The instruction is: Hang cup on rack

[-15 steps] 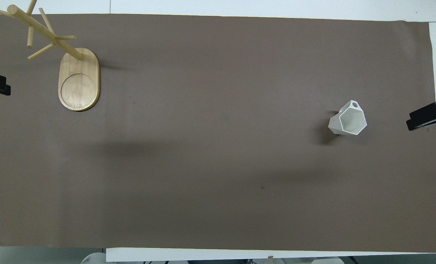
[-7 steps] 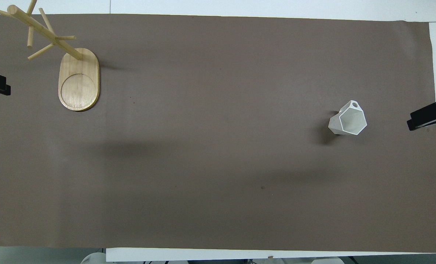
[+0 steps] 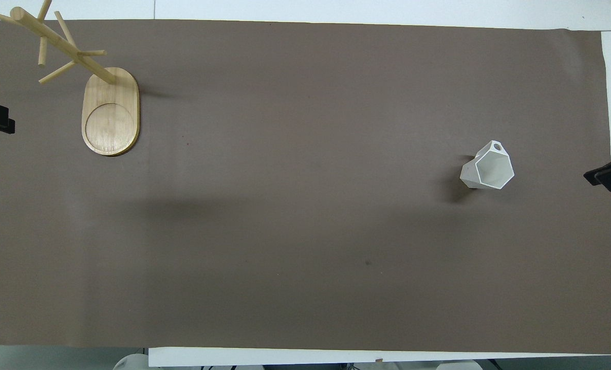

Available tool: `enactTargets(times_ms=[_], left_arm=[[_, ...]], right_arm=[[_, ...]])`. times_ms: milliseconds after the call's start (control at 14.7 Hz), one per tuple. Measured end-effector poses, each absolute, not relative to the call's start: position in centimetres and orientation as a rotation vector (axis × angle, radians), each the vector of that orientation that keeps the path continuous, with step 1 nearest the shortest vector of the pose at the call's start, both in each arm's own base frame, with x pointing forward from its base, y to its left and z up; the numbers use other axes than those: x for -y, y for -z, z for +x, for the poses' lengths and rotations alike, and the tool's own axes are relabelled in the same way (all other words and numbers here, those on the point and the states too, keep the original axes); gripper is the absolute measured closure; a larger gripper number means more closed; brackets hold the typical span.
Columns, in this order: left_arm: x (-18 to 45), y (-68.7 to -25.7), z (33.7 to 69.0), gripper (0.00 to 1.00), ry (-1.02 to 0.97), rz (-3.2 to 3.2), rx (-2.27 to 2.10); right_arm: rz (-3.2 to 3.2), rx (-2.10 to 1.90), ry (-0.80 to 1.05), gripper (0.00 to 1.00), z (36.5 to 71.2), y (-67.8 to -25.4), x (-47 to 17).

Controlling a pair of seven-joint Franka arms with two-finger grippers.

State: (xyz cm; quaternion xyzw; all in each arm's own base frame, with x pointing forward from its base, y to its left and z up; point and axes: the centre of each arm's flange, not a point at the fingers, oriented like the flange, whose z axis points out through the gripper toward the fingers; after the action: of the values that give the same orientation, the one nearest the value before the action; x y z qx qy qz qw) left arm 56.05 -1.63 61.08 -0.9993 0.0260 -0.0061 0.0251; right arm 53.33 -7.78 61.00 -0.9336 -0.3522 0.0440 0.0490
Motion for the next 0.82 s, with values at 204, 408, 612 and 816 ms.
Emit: enactTargets(times_ms=[204,408,612,816], left_arm=[[1.6,-61.1,56.0,0.00,0.019,-3.090,-0.080],[1.6,-61.1,56.0,0.00,0.019,-3.090,-0.080],[1.6,-61.1,56.0,0.00,0.019,-3.090,-0.080],[1.6,-61.1,56.0,0.00,0.019,-3.090,-0.080]], right_arm=[[-2.560,1.279,0.019,0.00,54.6,-56.4,13.4],[-2.308,1.447,0.165,0.00,55.8,-49.3,17.9],[-2.060,1.528,0.446,0.00,54.8,-41.0,19.1],[-1.893,1.475,0.666,0.00,52.5,-32.8,20.8]])
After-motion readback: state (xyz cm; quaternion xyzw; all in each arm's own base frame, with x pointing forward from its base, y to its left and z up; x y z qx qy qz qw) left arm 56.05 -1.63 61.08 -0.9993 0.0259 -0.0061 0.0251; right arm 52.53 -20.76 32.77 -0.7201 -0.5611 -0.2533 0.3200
